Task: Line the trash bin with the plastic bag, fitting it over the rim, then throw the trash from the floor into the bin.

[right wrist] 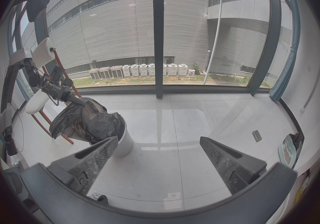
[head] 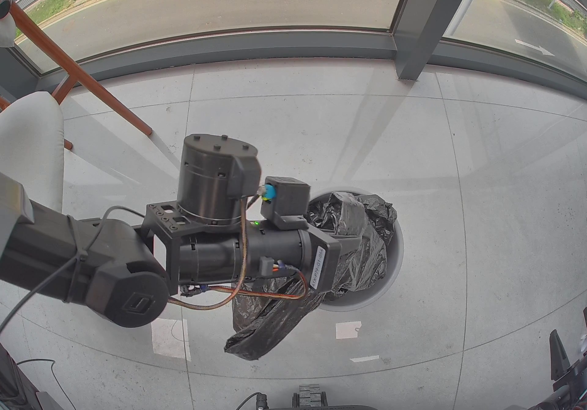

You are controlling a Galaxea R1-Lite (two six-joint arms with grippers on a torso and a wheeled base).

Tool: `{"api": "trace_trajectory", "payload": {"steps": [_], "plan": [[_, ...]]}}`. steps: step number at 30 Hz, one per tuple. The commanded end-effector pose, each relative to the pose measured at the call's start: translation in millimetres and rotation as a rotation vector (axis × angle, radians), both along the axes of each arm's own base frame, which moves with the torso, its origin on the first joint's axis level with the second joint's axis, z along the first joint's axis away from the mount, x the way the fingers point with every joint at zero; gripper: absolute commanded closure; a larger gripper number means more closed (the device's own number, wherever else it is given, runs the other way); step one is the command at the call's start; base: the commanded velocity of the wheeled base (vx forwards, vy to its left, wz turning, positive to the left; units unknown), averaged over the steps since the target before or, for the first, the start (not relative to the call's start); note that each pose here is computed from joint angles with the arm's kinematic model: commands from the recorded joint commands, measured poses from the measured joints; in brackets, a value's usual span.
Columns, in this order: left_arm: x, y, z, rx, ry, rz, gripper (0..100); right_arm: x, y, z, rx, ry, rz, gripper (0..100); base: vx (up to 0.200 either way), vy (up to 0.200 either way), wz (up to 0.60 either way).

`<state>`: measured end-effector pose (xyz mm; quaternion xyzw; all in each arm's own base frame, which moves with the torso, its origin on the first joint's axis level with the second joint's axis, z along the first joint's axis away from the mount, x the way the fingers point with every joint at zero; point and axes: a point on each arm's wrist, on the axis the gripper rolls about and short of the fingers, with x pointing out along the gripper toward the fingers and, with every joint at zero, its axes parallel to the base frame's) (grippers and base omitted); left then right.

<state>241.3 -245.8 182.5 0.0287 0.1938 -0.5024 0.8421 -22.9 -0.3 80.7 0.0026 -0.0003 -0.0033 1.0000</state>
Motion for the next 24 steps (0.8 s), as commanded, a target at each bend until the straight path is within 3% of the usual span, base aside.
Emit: {"api": "trace_trajectory", "payload": {"steps": [1,3,5,6,7,9,11,16,19,24], "plan": [[-24.4,-12.0,23.5,0.207,-0.185,-0.1,100,1.1,0.1,-5.0,-0.001,0.016,-0.003,0,0.0,0.0,0.0],[-28.9,-12.4,26.0,0.261,-0.223,-0.123,100,0.9,0.1,-2.8,0.001,0.004,0.0,0,0.0,0.0,0.0],[-34.8,-10.1,26.1,0.42,-0.309,-0.17,100,-10.0,-0.5,47.6,0.048,-0.149,0.041,0,0.0,0.0,0.0],[-34.8,-10.1,26.1,0.42,-0.309,-0.17,100,-10.0,-0.5,47.6,0.048,-0.149,0.041,0,0.0,0.0,0.0],[-38.7,-9.8,26.3,0.524,-0.372,-0.203,100,9.6,-1.4,84.7,0.119,-0.046,0.128,0,0.0,0.0,0.0],[-40.2,-11.9,29.0,0.568,-0.419,-0.225,100,23.7,0.5,94.5,0.204,0.036,0.238,0,0.0,0.0,0.0],[-41.1,-16.5,30.9,0.6,-0.468,-0.246,100,35.9,5.1,103.6,0.337,0.124,0.341,0,0.0,0.0,0.0],[-36.6,-26.8,29.3,0.73,-0.648,-0.316,100,80.7,34.6,134.4,0.55,0.368,0.469,0,0.0,0.0,0.0],[-36.0,-27.5,28.9,0.793,-0.736,-0.356,100,101.9,51.0,147.1,0.599,0.508,0.462,0,0.0,0.0,0.0],[-37.6,-23.8,26.4,0.975,-0.886,-0.399,100,126.9,73.2,154.2,0.557,0.826,0.533,0,0.0,0.0,0.0]]}}
